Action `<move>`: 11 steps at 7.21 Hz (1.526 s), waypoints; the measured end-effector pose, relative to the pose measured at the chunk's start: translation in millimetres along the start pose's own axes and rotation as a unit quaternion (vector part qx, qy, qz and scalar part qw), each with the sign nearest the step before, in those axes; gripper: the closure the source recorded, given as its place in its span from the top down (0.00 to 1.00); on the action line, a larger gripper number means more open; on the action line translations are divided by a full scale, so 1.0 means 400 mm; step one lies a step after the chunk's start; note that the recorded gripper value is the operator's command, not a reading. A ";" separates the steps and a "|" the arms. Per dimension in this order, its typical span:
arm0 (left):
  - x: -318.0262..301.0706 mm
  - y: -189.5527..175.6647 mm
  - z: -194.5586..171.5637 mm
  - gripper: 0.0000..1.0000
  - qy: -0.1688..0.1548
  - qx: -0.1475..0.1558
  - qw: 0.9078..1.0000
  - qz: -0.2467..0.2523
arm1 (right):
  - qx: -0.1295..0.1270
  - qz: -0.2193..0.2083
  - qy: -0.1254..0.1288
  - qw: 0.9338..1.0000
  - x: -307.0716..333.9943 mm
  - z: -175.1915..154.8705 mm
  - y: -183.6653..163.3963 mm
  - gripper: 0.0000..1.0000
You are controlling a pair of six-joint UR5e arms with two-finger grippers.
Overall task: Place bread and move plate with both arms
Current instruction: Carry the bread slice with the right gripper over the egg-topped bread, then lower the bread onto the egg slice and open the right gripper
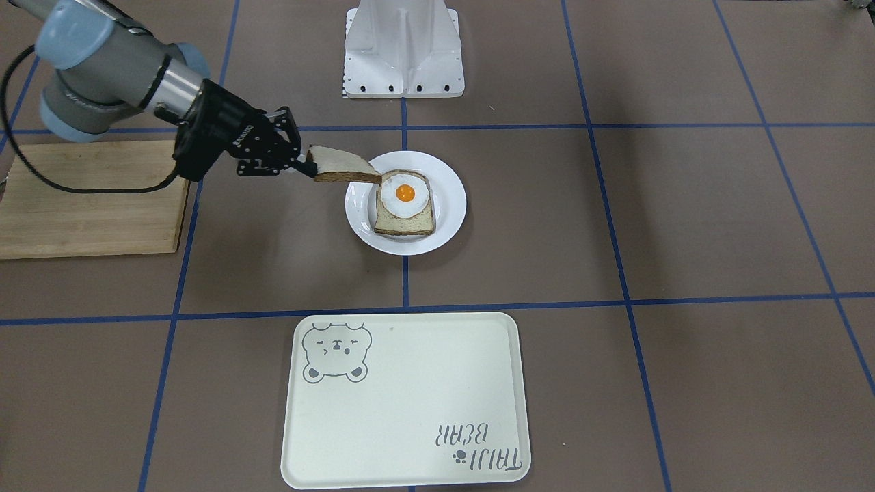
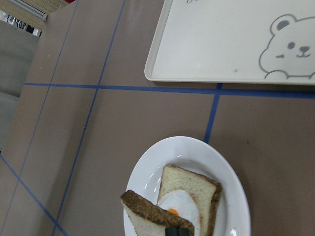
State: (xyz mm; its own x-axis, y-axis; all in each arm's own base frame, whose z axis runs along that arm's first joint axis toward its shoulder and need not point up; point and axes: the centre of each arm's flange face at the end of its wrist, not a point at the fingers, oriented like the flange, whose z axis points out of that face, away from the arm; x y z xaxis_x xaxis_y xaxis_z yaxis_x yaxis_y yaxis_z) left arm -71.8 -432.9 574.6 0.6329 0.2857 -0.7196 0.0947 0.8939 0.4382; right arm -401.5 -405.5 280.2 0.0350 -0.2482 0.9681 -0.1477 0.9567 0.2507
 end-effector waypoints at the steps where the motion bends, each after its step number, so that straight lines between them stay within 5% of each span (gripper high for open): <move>1: -0.004 0.005 0.002 0.98 0.000 -0.002 1.000 -0.002 | 0.019 0.016 -0.001 1.000 -0.055 0.080 0.052 0.00; 4: -0.008 0.010 0.005 0.98 -0.001 -0.003 1.000 -0.005 | 0.040 0.031 0.017 0.999 -0.123 0.190 0.115 0.00; 11: -0.005 0.006 0.004 0.98 0.000 -0.002 1.000 -0.017 | 0.073 0.016 0.076 0.994 -0.015 0.273 0.062 0.00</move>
State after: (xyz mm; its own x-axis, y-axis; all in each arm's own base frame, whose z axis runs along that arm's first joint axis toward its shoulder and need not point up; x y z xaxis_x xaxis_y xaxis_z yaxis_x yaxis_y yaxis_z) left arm -71.6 -431.8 577.9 0.6297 0.2556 -0.7336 0.1127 0.9043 0.4118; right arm -513.4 -396.9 280.3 0.1759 -0.1817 0.9675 -0.2931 0.9286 0.2277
